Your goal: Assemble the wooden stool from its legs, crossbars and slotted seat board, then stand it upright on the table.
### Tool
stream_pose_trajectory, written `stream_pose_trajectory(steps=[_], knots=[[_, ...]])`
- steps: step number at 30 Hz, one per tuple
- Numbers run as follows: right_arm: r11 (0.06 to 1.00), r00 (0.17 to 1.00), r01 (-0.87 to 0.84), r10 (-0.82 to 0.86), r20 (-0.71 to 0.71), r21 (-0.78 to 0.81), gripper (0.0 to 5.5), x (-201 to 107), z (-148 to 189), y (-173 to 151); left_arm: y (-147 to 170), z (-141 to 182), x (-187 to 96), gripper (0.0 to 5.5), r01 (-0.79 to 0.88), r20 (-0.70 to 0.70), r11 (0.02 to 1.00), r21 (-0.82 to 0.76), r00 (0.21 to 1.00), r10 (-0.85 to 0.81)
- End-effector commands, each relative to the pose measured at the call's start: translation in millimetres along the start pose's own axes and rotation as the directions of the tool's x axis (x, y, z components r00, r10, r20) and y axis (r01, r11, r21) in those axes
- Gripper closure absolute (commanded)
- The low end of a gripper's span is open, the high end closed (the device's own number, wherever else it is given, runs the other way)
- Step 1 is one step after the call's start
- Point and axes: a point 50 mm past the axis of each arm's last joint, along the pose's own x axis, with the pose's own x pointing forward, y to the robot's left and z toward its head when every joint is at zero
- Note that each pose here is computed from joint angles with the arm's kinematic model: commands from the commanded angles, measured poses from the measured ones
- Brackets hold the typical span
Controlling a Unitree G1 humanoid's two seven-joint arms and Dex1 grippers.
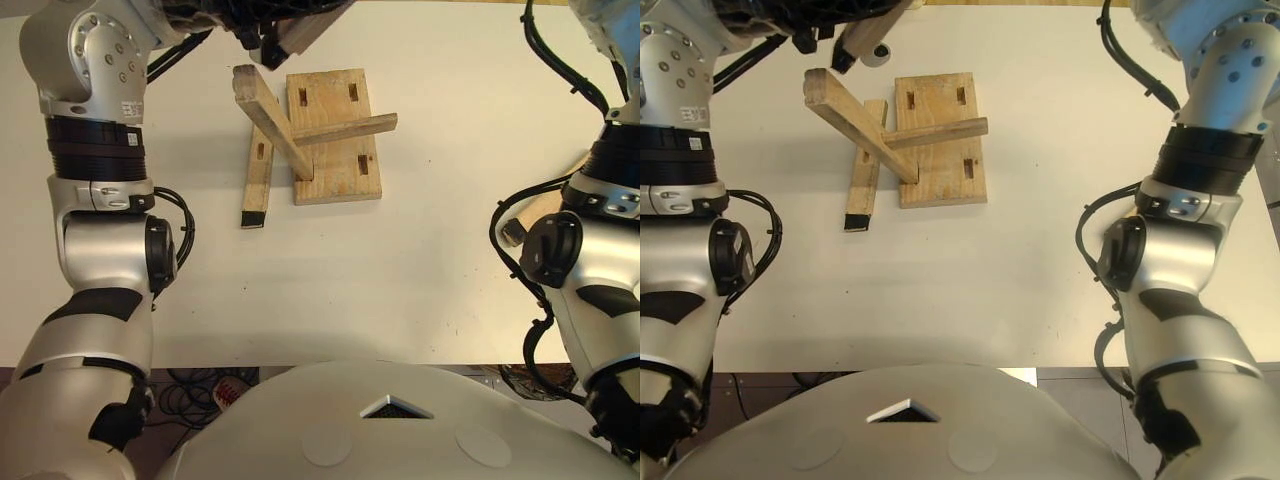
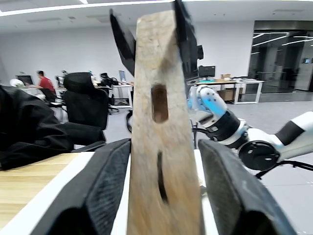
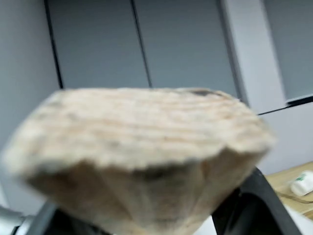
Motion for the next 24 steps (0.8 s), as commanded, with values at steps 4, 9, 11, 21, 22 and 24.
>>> stream_pose_trajectory(steps=[4,9,11,21,22,24], knots=[[0.962,0.976,0.139,-0.173,-0.132,-0.234,3.4,-21,4,-23,4,29,-15,2.37,-0.09,0.121,0.988,0.126,0.99,0.075],[0.942,0.933,0.154,-0.239,-0.27,-0.299,3.4,-53,-15,-38,6,31,-29,2.37,-0.196,0.198,0.974,0.11,0.965,0.171],[0.951,0.92,0.157,-0.24,-0.311,-0.267,3.4,-69,-24,-41,4,27,-33,2.37,-0.217,0.207,0.971,0.095,0.959,0.194],[0.976,0.894,0.174,-0.213,-0.395,-0.133,3.4,-96,-64,-42,5,14,-40,2.37,-0.286,0.222,0.957,0.039,0.937,0.271],[0.977,0.896,0.174,-0.209,-0.391,-0.123,3.4,-95,-65,-42,5,14,-39,2.37,-0.286,0.223,0.958,0.034,0.936,0.272],[0.98,0.902,0.171,-0.198,-0.384,-0.103,3.4,-95,-69,-40,6,12,-39,2.37,-0.288,0.225,0.957,0.027,0.935,0.275]])
